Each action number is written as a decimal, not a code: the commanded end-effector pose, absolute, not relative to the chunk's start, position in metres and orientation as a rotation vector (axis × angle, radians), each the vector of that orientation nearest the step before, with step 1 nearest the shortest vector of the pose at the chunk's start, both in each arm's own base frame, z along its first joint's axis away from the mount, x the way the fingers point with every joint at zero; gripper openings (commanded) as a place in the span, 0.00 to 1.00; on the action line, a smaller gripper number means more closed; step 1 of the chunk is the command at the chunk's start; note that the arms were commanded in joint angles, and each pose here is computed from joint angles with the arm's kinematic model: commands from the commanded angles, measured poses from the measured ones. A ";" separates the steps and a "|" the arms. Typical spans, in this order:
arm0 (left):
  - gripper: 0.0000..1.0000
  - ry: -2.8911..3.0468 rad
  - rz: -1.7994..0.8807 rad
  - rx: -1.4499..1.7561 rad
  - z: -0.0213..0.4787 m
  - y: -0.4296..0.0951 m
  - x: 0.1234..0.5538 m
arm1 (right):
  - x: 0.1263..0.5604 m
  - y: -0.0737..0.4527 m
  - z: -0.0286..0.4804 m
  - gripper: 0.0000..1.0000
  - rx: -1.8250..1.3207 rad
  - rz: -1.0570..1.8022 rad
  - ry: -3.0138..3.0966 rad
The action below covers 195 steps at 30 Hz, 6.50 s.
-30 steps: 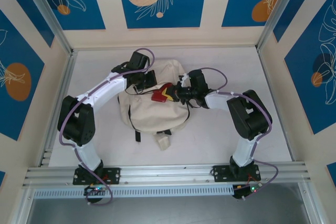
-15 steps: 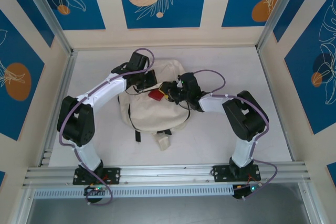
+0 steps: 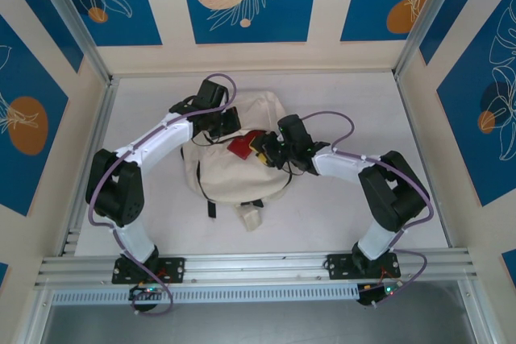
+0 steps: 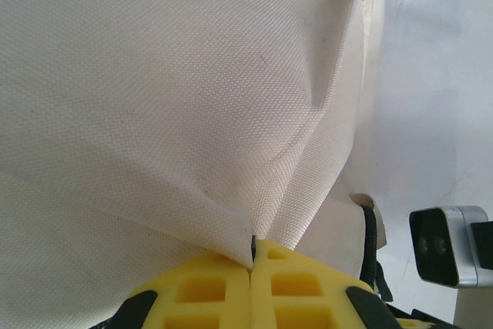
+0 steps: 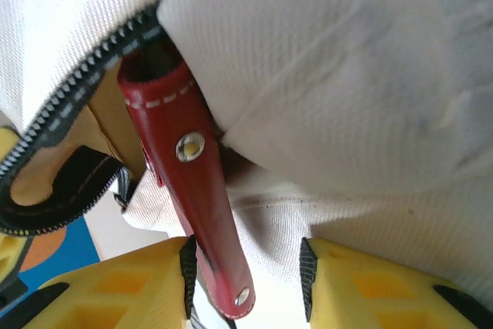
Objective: Pack books, pencil case, and school supplies into a backpack
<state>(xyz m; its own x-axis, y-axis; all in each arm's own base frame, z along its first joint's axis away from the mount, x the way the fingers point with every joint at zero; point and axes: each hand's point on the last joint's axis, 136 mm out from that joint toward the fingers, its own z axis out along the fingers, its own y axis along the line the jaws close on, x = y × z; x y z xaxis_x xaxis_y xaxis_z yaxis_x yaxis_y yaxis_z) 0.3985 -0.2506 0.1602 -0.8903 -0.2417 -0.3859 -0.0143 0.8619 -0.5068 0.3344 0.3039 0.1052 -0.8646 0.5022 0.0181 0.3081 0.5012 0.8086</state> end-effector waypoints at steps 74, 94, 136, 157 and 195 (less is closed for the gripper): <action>0.00 2.618 -0.690 -0.210 0.161 -0.229 0.396 | 0.404 0.347 0.144 0.12 0.246 1.244 2.216; 0.00 2.585 -0.749 -0.213 0.174 -0.225 0.401 | 0.361 0.330 0.121 0.36 0.291 1.334 2.328; 0.62 2.535 -0.628 -0.319 0.176 -0.157 0.366 | 0.323 0.306 0.135 0.43 0.225 1.163 2.382; 0.26 2.656 -0.855 -0.436 0.060 -0.170 0.296 | 0.356 0.352 0.139 0.68 0.381 1.248 2.478; 0.41 2.639 -0.687 -0.397 0.094 -0.142 0.287 | 0.369 0.368 0.135 0.49 0.334 1.220 2.548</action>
